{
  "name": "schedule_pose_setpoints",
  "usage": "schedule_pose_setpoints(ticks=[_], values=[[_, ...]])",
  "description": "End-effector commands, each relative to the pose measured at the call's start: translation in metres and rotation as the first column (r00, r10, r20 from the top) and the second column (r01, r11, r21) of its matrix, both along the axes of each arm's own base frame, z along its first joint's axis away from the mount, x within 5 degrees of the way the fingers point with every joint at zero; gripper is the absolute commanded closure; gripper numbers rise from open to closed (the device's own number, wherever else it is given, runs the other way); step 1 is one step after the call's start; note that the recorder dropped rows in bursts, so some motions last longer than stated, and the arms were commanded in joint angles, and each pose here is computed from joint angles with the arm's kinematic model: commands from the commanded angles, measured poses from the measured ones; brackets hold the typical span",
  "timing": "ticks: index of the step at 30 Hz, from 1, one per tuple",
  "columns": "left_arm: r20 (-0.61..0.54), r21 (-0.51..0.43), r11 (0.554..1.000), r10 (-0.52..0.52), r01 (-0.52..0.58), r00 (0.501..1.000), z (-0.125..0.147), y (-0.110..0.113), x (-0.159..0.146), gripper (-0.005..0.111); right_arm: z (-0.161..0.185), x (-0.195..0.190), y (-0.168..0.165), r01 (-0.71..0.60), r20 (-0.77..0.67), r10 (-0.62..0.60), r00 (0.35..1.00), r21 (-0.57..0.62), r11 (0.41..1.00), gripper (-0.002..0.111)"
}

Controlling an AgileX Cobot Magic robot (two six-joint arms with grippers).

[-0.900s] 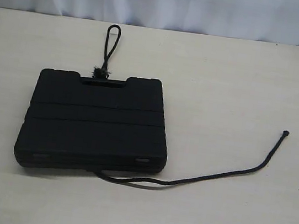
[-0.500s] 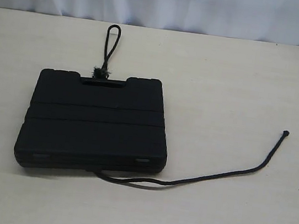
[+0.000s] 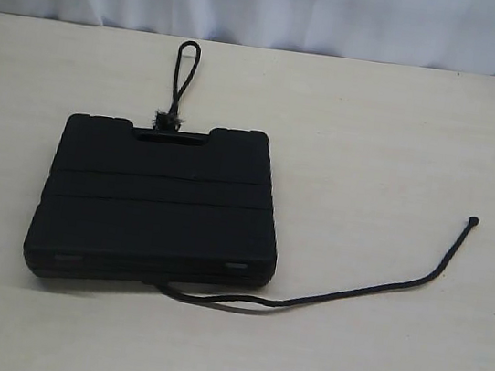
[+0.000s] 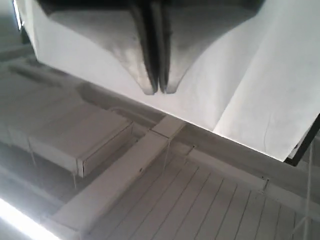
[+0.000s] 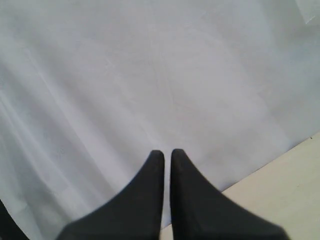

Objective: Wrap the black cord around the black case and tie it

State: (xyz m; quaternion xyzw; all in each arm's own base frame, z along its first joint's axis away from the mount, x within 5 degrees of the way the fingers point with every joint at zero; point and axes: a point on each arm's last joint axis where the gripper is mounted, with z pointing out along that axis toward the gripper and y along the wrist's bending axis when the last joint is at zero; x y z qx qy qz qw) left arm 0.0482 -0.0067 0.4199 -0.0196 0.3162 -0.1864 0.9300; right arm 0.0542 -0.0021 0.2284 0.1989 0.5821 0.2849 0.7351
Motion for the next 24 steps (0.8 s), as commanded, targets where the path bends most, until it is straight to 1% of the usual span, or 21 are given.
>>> schedule_pose_setpoints(ticks=[1,2,3,4,5,6,8,9,11,12,13,14,15,16,17,18,19,21,22,23,24], values=[[-0.170,0.145,0.986,0.104,-0.079,0.980,0.036,-0.009,0.058,0.107,-0.004,0.000,0.002,-0.021,-0.030,0.020,0.999,-0.004,1.000,0.104],[-0.225,0.208,0.972,0.160,-0.113,0.961,0.044,-0.011,0.077,0.107,-0.004,0.001,0.002,-0.024,-0.034,0.024,0.999,-0.005,1.000,0.104],[-0.308,0.302,0.943,0.238,-0.142,0.921,0.048,-0.013,0.100,0.107,-0.004,0.001,0.002,-0.026,-0.036,0.025,0.999,-0.005,1.000,0.104],[-0.424,0.417,0.899,0.321,-0.132,0.847,0.051,-0.015,0.126,0.107,-0.004,0.001,0.002,-0.026,-0.036,0.025,0.999,-0.005,1.000,0.104],[-0.502,0.473,0.876,0.359,-0.097,0.787,0.047,-0.016,0.147,0.107,-0.004,0.001,0.002,-0.024,-0.034,0.024,0.999,-0.005,1.000,0.104],[-0.592,0.531,0.846,0.403,-0.038,0.698,0.045,-0.018,0.166,0.107,-0.004,0.001,0.002,-0.024,-0.034,0.024,0.999,-0.005,1.000,0.104],[-0.715,0.573,0.816,0.450,0.079,0.536,0.032,-0.020,0.201,0.107,-0.004,0.001,0.002,-0.024,-0.034,0.024,0.999,-0.005,1.000,0.104],[-0.771,0.582,0.797,0.478,0.162,0.420,0.022,-0.022,0.222,0.107,-0.004,0.001,0.002,-0.024,-0.034,0.024,0.999,-0.005,1.000,0.104],[-0.813,0.577,0.769,0.512,0.276,0.276,0.008,-0.024,0.247,0.107,-0.004,0.001,0.002,-0.024,-0.034,0.024,0.999,-0.005,1.000,0.104],[-0.829,0.556,0.743,0.529,0.372,0.183,-0.006,-0.028,0.263,0.107,-0.004,0.001,0.002,-0.025,-0.035,0.025,0.999,-0.005,1.000,0.104],[-0.834,0.533,0.723,0.536,0.439,0.130,-0.016,-0.031,0.273,0.107,-0.004,0.001,0.003,-0.027,-0.037,0.026,0.999,-0.006,1.000,0.104],[-0.836,0.501,0.694,0.543,0.516,0.081,-0.026,-0.034,0.280,0.107,-0.004,0.001,0.003,-0.027,-0.037,0.026,0.999,-0.006,1.000,0.104],[-0.835,0.451,0.656,0.549,0.605,0.028,-0.044,-0.040,0.292,0.107,-0.004,0.001,0.003,-0.027,-0.037,0.026,0.999,-0.006,1.000,0.104],[-0.845,0.375,0.627,0.535,0.683,-0.027,-0.065,-0.046,0.303,0.107,-0.004,0.001,0.003,-0.027,-0.037,0.026,0.999,-0.006,1.000,0.104],[-0.854,0.310,0.585,0.518,0.750,-0.051,-0.087,-0.053,0.315,0.106,-0.005,0.001,0.003,-0.030,-0.041,0.030,0.999,-0.007,1.000,0.104],[-0.863,0.279,0.567,0.503,0.775,-0.057,-0.098,-0.057,0.321,0.105,-0.005,0.001,0.003,-0.031,-0.043,0.031,0.999,-0.007,0.999,0.104],[-0.864,0.257,0.540,0.499,0.802,-0.059,-0.109,-0.060,0.327,0.103,-0.005,0.001,0.003,-0.034,-0.047,0.034,0.998,-0.008,0.999,0.104],[-0.857,0.232,0.484,0.512,0.844,-0.057,-0.131,-0.062,0.336,0.094,-0.006,0.001,0.004,-0.038,-0.052,0.037,0.998,-0.013,0.999,0.104],[-0.850,0.223,0.459,0.524,0.860,-0.059,-0.142,-0.063,0.341,0.088,-0.006,0.001,0.004,-0.040,-0.056,0.039,0.998,-0.024,0.999,0.104],[-0.844,0.214,0.445,0.532,0.870,-0.064,-0.152,-0.063,0.346,0.081,-0.006,0.001,0.004,-0.037,-0.056,0.035,0.998,-0.041,0.999,0.104],[-0.840,0.214,0.439,0.539,0.873,-0.066,-0.160,-0.063,0.350,0.075,-0.006,0.001,0.004,-0.036,-0.055,0.033,0.998,-0.046,0.998,0.104]])
